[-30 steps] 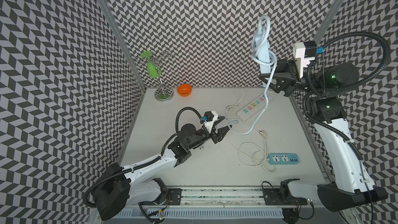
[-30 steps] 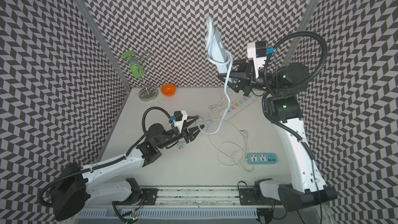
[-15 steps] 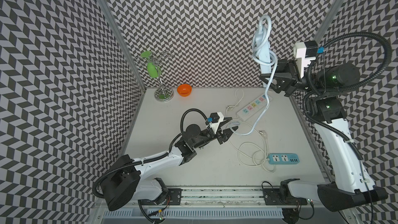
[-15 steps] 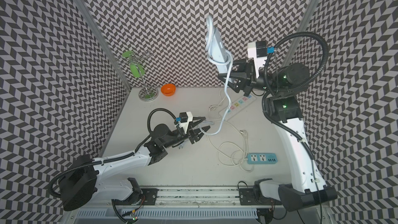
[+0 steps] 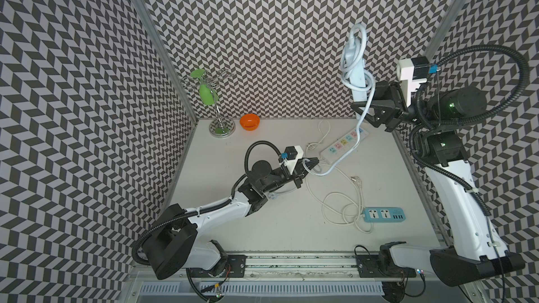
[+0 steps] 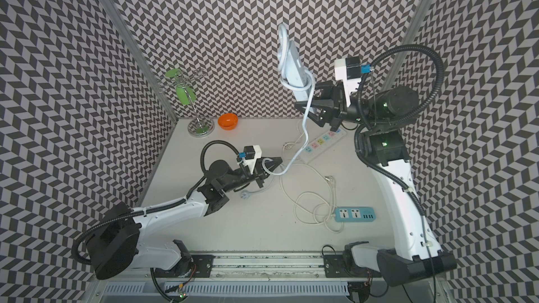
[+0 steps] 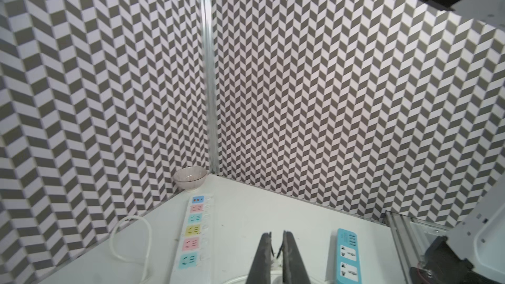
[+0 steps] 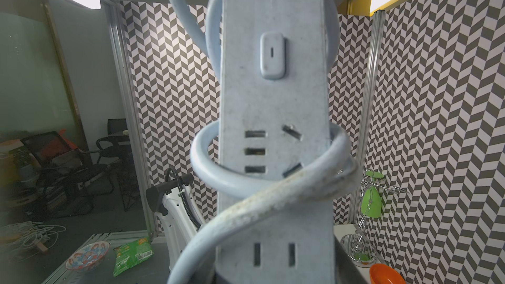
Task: Wrap the cord around the power strip
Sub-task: Wrap the power cord around the power strip.
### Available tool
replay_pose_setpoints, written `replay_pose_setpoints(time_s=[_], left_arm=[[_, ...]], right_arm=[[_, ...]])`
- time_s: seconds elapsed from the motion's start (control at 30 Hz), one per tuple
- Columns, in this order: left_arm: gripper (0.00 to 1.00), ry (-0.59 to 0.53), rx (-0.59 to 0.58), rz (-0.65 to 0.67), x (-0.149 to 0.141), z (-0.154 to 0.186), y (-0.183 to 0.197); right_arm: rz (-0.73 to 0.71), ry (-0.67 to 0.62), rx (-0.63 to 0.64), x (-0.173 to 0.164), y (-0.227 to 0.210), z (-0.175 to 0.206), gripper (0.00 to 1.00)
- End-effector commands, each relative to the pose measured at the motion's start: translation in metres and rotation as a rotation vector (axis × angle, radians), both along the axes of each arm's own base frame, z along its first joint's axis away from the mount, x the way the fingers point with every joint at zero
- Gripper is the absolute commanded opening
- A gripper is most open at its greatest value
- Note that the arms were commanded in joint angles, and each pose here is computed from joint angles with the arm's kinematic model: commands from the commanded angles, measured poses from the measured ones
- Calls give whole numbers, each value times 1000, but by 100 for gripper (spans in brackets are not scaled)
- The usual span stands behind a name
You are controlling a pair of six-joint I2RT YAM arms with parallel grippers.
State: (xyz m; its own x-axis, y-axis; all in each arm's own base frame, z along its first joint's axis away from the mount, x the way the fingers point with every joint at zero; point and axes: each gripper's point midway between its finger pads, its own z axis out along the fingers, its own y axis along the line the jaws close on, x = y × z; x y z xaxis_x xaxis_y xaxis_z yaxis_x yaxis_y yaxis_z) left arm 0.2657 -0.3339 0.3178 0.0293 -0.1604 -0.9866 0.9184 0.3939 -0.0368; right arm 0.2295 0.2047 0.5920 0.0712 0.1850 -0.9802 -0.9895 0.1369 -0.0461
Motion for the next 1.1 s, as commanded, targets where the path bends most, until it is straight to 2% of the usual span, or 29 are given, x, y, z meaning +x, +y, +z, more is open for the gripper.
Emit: replay_pose_setpoints(time_s=[0.0,0.1,0.2,0.3,0.37,0.53,0.6,0.87,1.07], left_arm=[[0,41,39,55,22,-7,42],[1,52,77,145,47,3,86],[1,75,214,228,76,4,110],[2,134,324,282,113,-1,123],[2,171,334,310,139,2,136],[2,180,384,474,206,36,174],[2,159,410,534,224,57,179],[3,-4,471,741,253,136,187],[4,-123,566,896,253,163,192]], right_arm=[[-5,-108,-16,-25,-4,7,0],[-60,-143,-54,-22,-5,-9,0],[-75,-160,-91,-20,-5,-26,0],[24,-214,-96,-45,-3,-31,0],[93,-248,-109,-62,-3,-35,0],[249,-271,-158,-100,-2,-56,0],[289,-262,-160,-107,1,-63,0],[400,-152,-175,-83,22,-89,0],[493,-46,-181,-56,57,-113,0]])
